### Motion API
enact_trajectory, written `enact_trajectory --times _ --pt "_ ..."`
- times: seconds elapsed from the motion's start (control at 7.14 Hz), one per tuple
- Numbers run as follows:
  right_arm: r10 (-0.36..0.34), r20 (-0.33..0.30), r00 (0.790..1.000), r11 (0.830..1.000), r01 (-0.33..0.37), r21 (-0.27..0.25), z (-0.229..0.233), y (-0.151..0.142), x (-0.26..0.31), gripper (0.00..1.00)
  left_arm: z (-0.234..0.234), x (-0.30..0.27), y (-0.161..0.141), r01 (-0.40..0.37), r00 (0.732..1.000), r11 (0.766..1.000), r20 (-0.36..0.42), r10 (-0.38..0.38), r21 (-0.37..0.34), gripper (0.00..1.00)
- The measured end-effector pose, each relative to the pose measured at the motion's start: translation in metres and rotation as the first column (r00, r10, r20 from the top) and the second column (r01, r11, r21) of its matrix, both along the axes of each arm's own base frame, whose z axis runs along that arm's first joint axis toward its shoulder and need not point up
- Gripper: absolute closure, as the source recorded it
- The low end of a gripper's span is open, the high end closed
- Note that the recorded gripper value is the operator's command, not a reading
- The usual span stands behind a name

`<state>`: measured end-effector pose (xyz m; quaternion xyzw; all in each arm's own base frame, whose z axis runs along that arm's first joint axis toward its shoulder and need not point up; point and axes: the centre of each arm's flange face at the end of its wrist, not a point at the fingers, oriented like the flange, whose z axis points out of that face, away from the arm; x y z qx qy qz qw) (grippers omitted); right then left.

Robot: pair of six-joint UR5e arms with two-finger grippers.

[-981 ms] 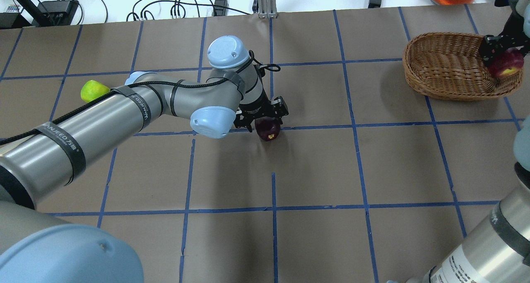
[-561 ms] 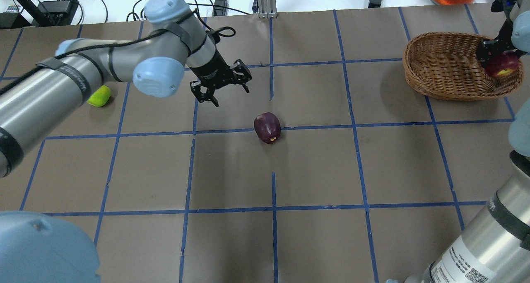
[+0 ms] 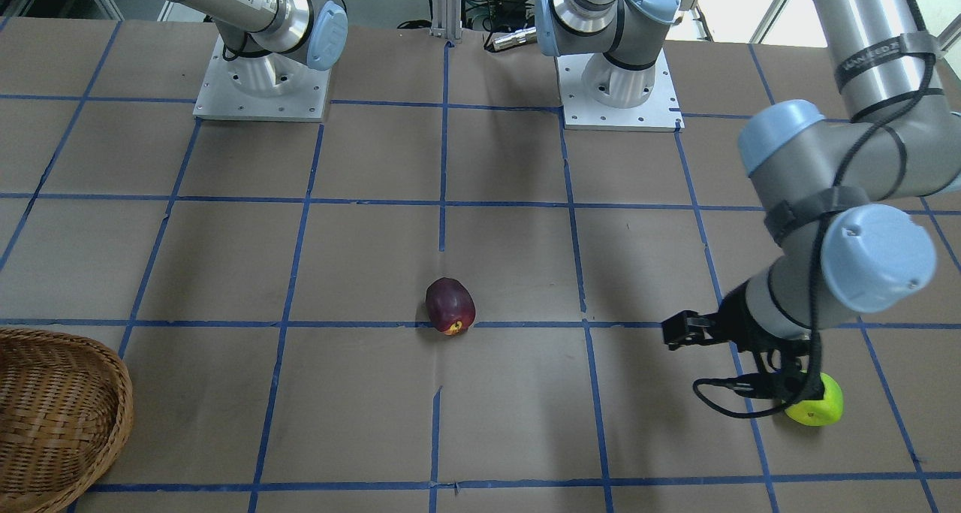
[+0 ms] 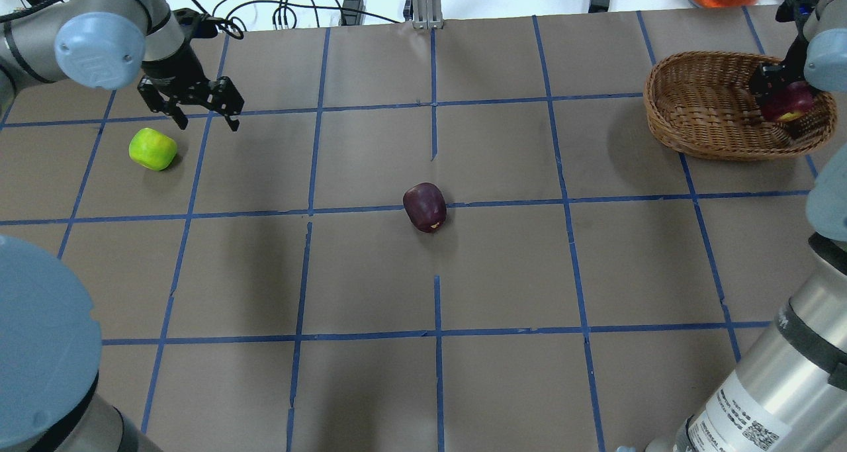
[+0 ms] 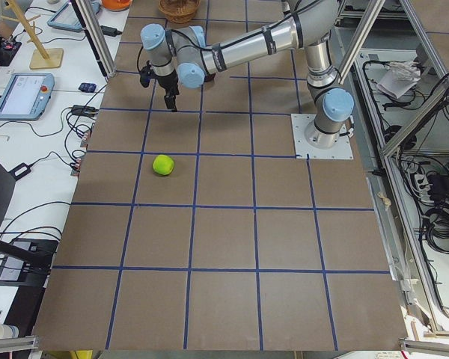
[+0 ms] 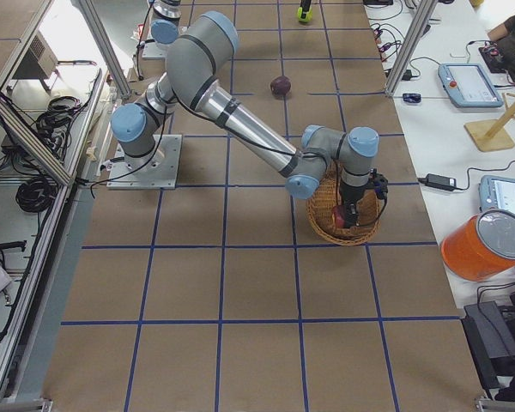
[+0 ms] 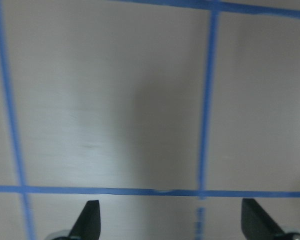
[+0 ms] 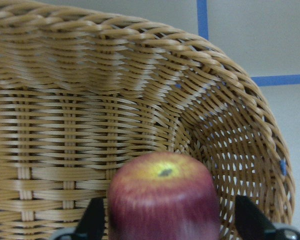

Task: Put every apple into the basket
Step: 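Grasp the green apple with the left gripper while right returns toward center, then grasp the dark apple at center with right while left lifts the green apple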

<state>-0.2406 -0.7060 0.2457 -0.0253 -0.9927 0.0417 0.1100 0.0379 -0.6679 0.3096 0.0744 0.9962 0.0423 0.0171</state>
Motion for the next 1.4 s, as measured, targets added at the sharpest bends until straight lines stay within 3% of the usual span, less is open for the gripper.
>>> enact_trajectory --times 0.28,0.56,0.7,0.84,1.12,1.26,1.4 --pt "0.042 0.030 0.999 0.999 -0.042 0.016 0.041 0.004 0.038 0.00 -0.026 0.084 -0.010 0.168 0.986 0.985 0.019 -0.167 -0.028 0.00" --pt "0.142 0.100 0.985 0.987 -0.149 0.066 0.087 0.011 0.147 0.00 -0.055 0.114 -0.016 0.272 0.962 0.961 0.028 -0.271 -0.043 0.00" --pt "0.162 0.172 0.972 0.979 -0.180 0.093 0.090 0.015 0.217 0.00 -0.066 0.118 -0.020 0.299 0.954 0.953 0.036 -0.297 -0.050 0.00" --pt "0.171 0.245 0.954 0.969 -0.208 0.136 0.085 0.024 0.295 0.00 -0.078 0.121 -0.023 0.327 0.945 0.943 0.044 -0.325 -0.057 0.00" --pt "0.274 0.296 0.915 0.925 -0.335 0.178 0.075 0.056 0.444 0.00 -0.108 0.124 -0.029 0.341 0.940 0.939 0.035 -0.340 -0.048 0.00" --pt "0.326 0.306 0.894 0.898 -0.394 0.194 0.063 0.074 0.500 0.00 -0.122 0.125 -0.031 0.343 0.939 0.938 0.031 -0.342 -0.043 0.30" --pt "0.349 0.324 0.879 0.880 -0.426 0.208 0.050 0.089 0.542 0.00 -0.131 0.126 -0.031 0.342 0.940 0.939 0.028 -0.341 -0.038 0.69"
